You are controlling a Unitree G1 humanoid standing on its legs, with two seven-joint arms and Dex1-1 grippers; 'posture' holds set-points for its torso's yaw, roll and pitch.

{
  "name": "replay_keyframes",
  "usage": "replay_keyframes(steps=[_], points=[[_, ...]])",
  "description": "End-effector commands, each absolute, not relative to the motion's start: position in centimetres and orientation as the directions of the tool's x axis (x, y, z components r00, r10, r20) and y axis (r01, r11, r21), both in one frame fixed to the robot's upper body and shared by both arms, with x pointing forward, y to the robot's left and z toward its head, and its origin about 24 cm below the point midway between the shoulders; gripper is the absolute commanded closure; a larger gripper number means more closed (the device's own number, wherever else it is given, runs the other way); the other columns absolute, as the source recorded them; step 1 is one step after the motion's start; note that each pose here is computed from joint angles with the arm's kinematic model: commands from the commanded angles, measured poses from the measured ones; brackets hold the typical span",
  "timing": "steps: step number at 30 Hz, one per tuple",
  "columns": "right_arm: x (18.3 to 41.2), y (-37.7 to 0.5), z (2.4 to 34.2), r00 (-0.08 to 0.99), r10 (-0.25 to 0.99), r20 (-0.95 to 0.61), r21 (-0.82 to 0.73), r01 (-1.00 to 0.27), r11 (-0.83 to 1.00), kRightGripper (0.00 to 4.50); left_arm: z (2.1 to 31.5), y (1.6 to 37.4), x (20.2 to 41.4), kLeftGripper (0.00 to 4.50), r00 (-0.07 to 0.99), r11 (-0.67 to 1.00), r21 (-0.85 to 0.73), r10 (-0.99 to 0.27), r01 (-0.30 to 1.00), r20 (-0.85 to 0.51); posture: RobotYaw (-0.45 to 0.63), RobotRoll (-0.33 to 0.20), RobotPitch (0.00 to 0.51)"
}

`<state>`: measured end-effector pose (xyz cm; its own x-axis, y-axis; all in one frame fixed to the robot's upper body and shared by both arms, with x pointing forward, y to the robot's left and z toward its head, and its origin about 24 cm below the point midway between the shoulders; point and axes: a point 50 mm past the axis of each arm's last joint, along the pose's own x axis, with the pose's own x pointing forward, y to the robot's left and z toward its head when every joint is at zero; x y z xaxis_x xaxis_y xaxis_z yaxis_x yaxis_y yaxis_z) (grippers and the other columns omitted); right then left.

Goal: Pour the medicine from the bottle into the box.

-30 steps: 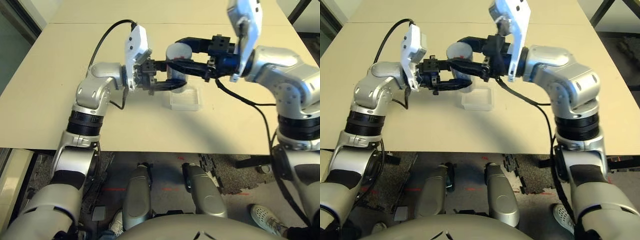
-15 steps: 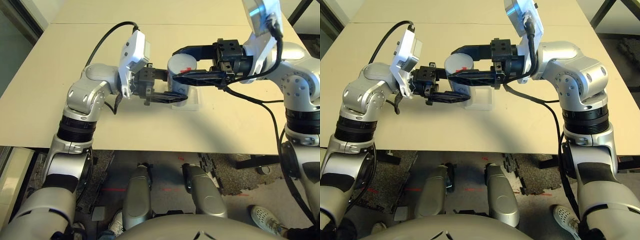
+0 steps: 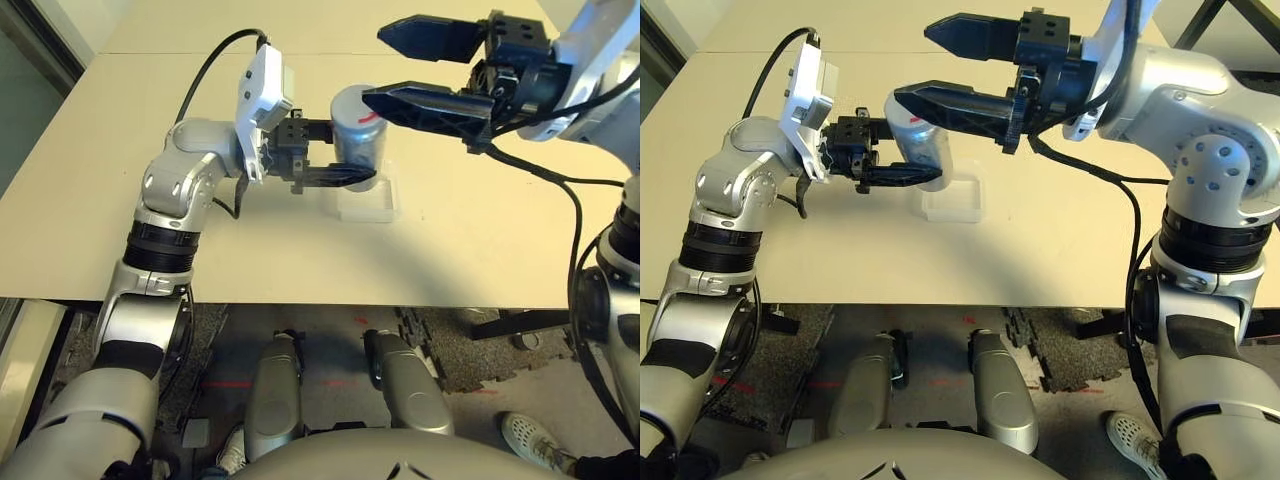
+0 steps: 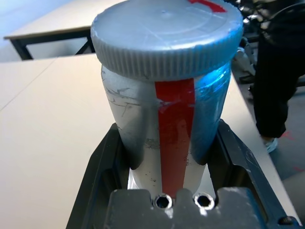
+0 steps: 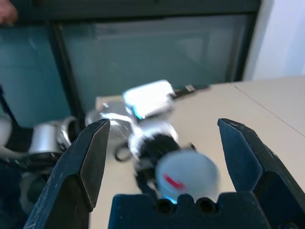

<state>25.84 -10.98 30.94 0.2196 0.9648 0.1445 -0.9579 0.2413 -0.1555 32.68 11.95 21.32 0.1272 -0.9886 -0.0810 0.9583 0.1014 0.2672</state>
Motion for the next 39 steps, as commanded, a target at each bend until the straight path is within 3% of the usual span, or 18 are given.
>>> replay_keyframes(steps=[1,4,7,20,39], points=[[26.4,-10.1,31.0,0.316,0.944,0.093,-0.235,-0.915,0.329,0.00,21.4,12.1,33.6,2.07,0.154,0.117,0.293,-0.982,0.949,-0.105,-0.07,0.000,0.153],[28.3,-9.8,29.7,0.457,0.889,0.010,-0.308,-0.845,0.438,0.00,21.2,12.2,34.0,2.07,0.158,0.120,0.290,-0.981,0.949,-0.111,-0.08,0.000,0.153],[29.5,-9.6,28.4,0.508,0.861,-0.029,-0.330,-0.818,0.472,0.00,21.1,12.0,34.2,2.07,0.158,0.125,0.273,-0.982,0.954,-0.102,-0.08,0.000,0.156],[28.8,-7.5,27.5,0.413,0.909,-0.055,-0.267,-0.883,0.385,0.00,20.2,11.9,34.2,2.07,0.172,0.140,0.255,-0.979,0.957,-0.106,-0.06,0.000,0.152],[30.2,-9.8,25.8,0.534,0.844,-0.042,-0.220,-0.829,0.514,0.00,19.8,12.1,32.9,2.07,0.191,0.163,0.247,-0.977,0.955,-0.093,-0.03,0.000,0.159]])
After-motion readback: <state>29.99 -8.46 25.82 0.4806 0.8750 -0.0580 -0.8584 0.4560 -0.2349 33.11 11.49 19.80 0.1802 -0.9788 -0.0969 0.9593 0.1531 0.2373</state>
